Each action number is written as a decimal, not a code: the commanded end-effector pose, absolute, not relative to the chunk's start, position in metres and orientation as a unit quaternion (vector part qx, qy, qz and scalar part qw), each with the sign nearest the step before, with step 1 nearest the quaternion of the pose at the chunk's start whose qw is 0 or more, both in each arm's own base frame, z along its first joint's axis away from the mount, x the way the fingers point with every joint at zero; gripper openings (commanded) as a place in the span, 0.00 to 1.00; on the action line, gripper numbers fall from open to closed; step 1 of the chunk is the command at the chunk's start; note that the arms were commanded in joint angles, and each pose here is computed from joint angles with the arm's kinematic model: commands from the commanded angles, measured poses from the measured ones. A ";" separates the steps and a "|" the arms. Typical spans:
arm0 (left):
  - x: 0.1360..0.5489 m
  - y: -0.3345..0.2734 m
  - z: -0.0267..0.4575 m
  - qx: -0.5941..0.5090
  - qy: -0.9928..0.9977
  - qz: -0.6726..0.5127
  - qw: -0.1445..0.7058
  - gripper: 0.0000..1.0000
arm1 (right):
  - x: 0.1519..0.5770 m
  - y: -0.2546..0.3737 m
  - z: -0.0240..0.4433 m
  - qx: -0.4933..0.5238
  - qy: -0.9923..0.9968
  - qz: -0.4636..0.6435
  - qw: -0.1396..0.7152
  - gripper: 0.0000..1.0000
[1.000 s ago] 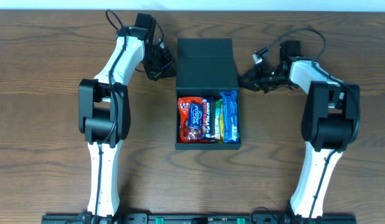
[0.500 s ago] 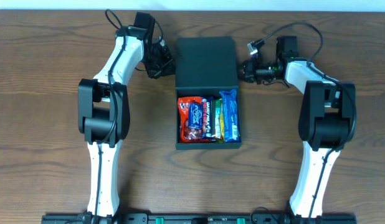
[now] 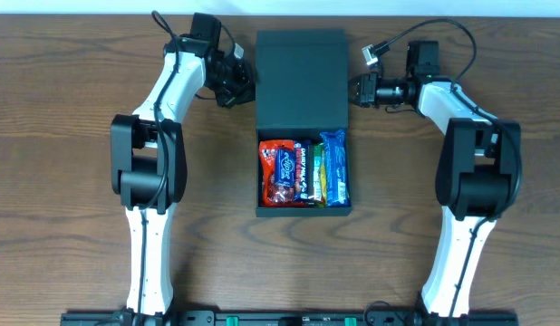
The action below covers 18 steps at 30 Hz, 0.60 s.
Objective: Pack container
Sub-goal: 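Move both grippers to the box lid's back edge, then push the lid forward with both grippers to close the box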
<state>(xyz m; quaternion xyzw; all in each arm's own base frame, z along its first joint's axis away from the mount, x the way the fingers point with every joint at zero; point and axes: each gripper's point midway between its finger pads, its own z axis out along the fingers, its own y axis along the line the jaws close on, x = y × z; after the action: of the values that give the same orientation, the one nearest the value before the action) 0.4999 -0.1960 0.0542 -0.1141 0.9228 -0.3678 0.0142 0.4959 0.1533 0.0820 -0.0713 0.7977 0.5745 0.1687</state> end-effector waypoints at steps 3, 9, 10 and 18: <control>0.506 -0.207 0.124 -0.025 0.911 -0.400 0.093 0.06 | 0.497 0.155 0.150 -0.130 0.773 0.577 0.229 0.01; 0.502 -0.206 0.177 0.035 0.902 -0.401 0.158 0.06 | 0.496 0.151 0.182 -0.146 0.778 0.550 0.265 0.01; 0.501 -0.206 0.186 0.042 0.900 -0.401 0.167 0.06 | 0.494 0.151 0.187 -0.149 0.780 0.545 0.269 0.01; 0.477 -0.209 0.223 0.118 0.891 -0.389 0.201 0.06 | 0.472 0.139 0.193 -0.150 0.832 0.464 0.265 0.02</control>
<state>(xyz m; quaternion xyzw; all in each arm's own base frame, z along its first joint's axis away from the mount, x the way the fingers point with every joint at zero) 0.4846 -0.2018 0.2058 0.0645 0.9014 -0.3898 0.1772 0.4705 0.1455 0.1807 -0.1143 0.8213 0.5115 0.2254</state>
